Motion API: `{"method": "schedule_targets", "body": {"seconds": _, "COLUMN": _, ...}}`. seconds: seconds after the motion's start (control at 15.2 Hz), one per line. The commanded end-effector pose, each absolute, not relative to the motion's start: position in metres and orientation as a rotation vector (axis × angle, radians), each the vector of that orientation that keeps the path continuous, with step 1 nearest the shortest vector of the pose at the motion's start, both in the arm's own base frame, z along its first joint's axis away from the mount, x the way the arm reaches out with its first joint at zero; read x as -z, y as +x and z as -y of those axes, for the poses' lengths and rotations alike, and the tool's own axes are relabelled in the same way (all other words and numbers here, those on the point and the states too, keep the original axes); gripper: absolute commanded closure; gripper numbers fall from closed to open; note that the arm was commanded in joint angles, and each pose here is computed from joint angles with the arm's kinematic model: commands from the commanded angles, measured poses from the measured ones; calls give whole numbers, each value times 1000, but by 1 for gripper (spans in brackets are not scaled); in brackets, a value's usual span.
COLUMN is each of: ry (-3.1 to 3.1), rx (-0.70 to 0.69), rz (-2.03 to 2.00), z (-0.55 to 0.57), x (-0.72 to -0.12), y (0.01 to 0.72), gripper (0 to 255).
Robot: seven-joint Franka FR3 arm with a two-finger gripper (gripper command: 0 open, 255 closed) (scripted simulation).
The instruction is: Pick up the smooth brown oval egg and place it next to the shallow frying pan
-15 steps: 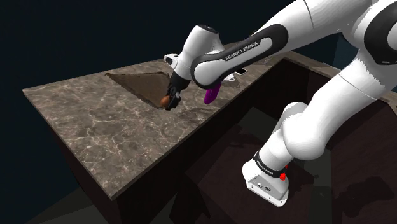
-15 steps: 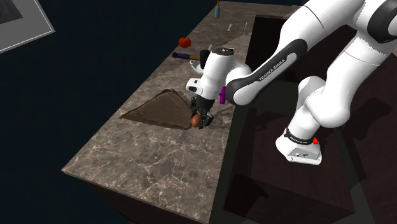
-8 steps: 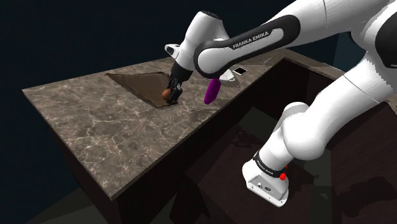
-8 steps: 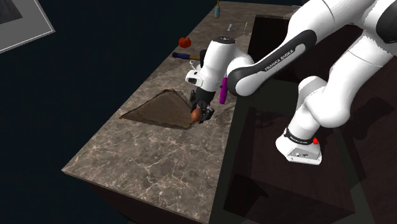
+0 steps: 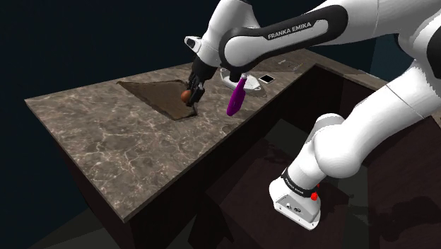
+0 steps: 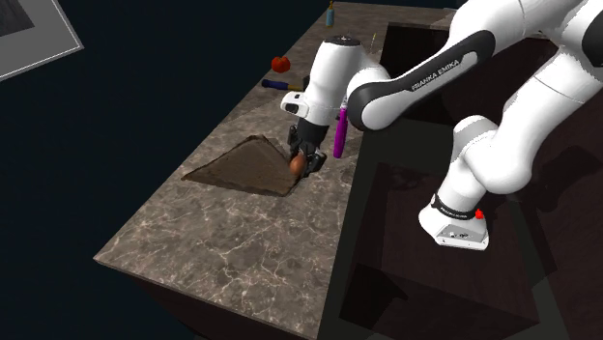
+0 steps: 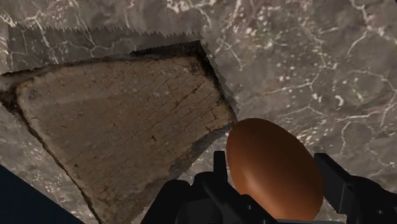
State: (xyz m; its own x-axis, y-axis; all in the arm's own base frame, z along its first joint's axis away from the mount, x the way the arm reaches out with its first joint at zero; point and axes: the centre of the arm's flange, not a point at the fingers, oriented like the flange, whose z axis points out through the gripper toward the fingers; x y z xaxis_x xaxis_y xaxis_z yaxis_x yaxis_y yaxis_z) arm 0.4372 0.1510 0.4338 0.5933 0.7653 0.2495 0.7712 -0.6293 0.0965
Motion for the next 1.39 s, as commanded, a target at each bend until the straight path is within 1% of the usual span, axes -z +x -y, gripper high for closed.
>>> {"method": "schedule_targets", "body": {"seconds": 0.0, "ry": -2785, "rx": 419, "rz": 1343, "z": -138, "x": -437, "y": 434, "gripper": 255}}
{"method": "schedule_targets", "body": {"seconds": 1.32, "ry": -2785, "rx": 419, "rz": 1343, "z": 119, "x": -438, "y": 376, "gripper": 255}}
